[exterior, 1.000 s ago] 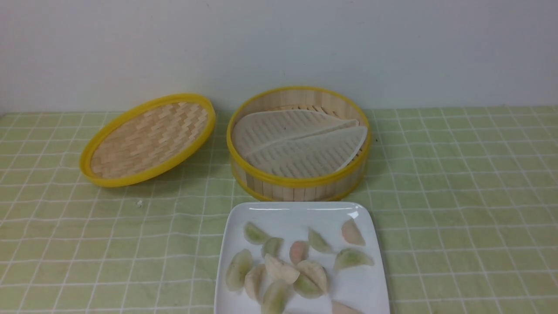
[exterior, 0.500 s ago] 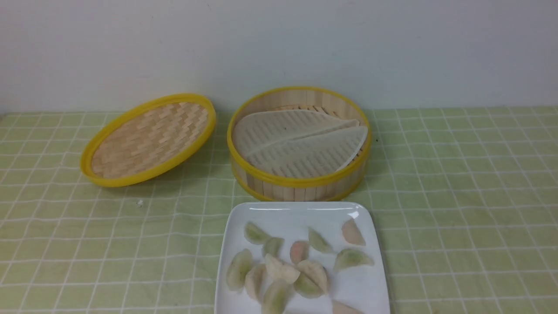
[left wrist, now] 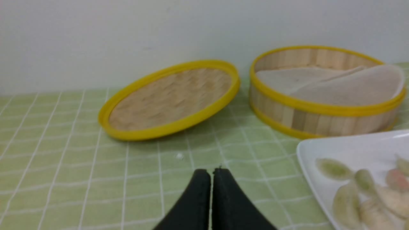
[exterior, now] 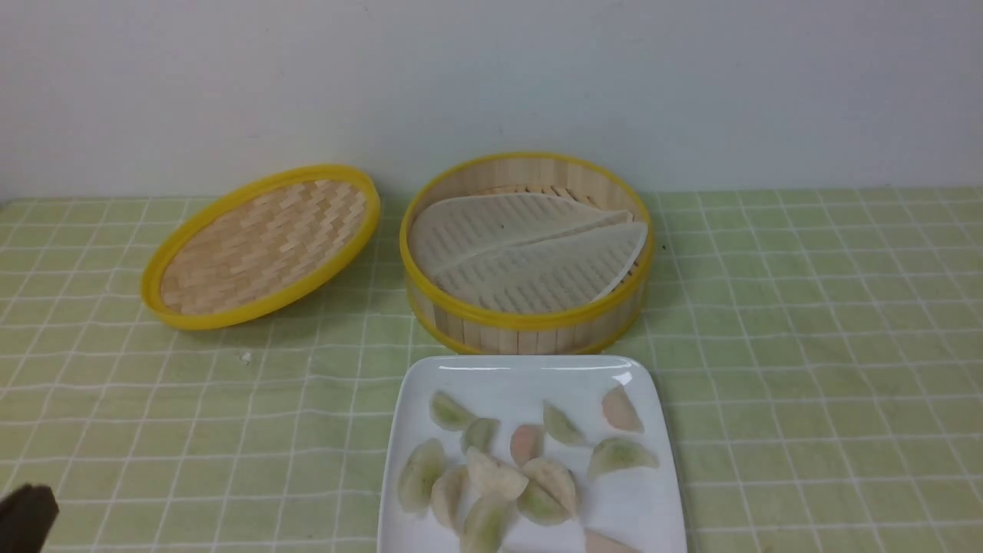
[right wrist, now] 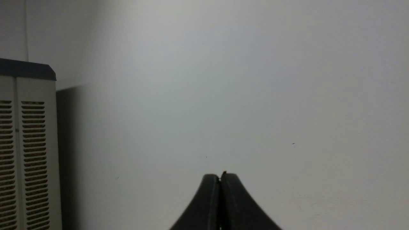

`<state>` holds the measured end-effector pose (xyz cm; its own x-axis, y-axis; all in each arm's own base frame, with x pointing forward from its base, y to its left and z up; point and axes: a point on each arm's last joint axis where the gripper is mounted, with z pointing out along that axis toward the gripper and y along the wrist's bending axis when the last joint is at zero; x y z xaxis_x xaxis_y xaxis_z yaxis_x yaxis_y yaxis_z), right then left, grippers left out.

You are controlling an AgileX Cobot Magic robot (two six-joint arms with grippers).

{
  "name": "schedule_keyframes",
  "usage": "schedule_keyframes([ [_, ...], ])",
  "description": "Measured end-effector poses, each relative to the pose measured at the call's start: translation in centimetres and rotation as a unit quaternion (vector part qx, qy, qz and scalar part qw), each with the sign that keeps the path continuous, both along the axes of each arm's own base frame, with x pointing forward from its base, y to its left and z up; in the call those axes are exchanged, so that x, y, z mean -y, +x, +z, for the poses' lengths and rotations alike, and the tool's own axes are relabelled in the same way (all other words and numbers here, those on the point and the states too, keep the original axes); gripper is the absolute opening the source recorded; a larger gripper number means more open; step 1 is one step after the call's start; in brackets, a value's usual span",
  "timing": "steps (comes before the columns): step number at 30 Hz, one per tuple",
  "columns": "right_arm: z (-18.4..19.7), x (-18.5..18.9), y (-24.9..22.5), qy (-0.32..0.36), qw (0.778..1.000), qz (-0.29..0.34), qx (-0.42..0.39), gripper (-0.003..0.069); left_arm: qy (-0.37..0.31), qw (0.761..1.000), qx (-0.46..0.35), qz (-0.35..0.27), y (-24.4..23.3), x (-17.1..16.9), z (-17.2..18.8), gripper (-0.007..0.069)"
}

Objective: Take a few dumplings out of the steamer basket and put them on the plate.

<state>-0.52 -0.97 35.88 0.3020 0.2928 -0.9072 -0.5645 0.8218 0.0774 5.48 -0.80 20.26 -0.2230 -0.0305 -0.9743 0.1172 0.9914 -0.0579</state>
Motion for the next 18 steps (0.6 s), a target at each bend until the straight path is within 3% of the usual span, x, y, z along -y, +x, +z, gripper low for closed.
schedule_keyframes([
  [4, 0.0, 0.0, 0.0, 0.0, 1.0, 0.0, 0.0, -0.0015, 0.007, 0.999, -0.035, 0.012, -0.2, -0.1, -3.0, -0.0006],
  [18, 0.0, 0.0, 0.0, -0.001, 1.0, -0.001, 0.001, -0.0015, 0.012, 0.999, -0.045, 0.01, -0.3, -0.1, -3.2, -0.0006],
])
